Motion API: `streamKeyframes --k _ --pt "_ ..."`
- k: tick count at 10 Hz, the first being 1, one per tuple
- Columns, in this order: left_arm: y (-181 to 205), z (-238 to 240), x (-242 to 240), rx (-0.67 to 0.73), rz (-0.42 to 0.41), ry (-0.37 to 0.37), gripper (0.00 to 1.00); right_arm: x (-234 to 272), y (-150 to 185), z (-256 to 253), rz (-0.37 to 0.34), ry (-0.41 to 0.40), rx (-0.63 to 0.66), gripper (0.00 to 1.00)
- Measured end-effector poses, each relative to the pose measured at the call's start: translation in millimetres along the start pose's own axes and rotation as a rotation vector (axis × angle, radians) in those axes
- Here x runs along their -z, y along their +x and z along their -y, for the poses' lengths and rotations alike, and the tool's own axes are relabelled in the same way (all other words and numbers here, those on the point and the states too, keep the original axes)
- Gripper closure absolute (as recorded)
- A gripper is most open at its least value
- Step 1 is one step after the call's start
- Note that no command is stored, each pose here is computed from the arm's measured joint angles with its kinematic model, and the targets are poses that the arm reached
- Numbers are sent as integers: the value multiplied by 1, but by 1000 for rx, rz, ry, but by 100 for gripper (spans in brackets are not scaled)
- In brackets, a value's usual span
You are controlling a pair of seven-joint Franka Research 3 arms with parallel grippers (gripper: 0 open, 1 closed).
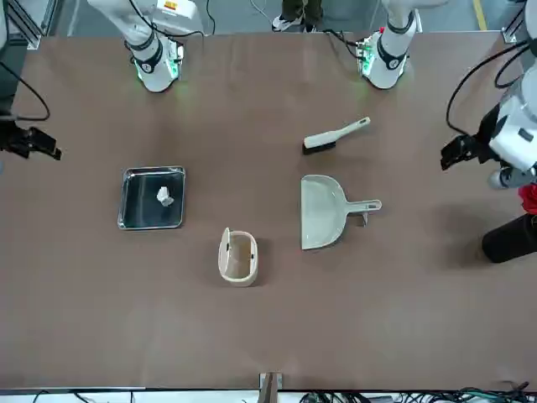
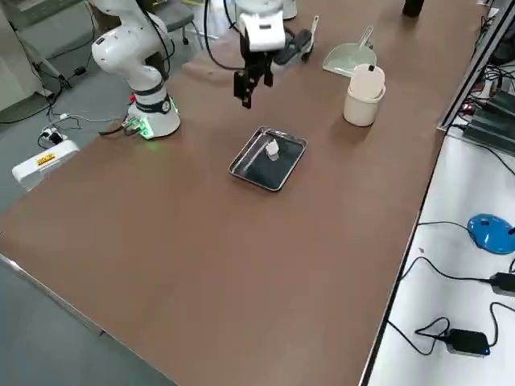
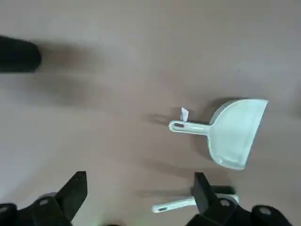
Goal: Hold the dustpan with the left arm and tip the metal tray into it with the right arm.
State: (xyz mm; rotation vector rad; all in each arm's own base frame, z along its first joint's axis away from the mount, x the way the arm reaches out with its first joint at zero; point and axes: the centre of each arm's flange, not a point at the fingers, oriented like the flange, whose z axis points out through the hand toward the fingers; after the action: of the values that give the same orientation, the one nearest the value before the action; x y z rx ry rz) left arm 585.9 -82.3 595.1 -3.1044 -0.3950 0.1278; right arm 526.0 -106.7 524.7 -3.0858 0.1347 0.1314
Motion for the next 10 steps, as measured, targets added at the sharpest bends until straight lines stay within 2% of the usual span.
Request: streamKeyframes --k 3,7,10 --pt "16 -29 -35 318 -2 -3 0 -80 -3 -9 2 17 -20 0" --pt "-5 -107 -124 671 -13 27 0 -171 -9 -12 -66 2 4 0" --pt "-16 -105 -201 916 6 64 0 -250 0 -16 -62 -19 14 0"
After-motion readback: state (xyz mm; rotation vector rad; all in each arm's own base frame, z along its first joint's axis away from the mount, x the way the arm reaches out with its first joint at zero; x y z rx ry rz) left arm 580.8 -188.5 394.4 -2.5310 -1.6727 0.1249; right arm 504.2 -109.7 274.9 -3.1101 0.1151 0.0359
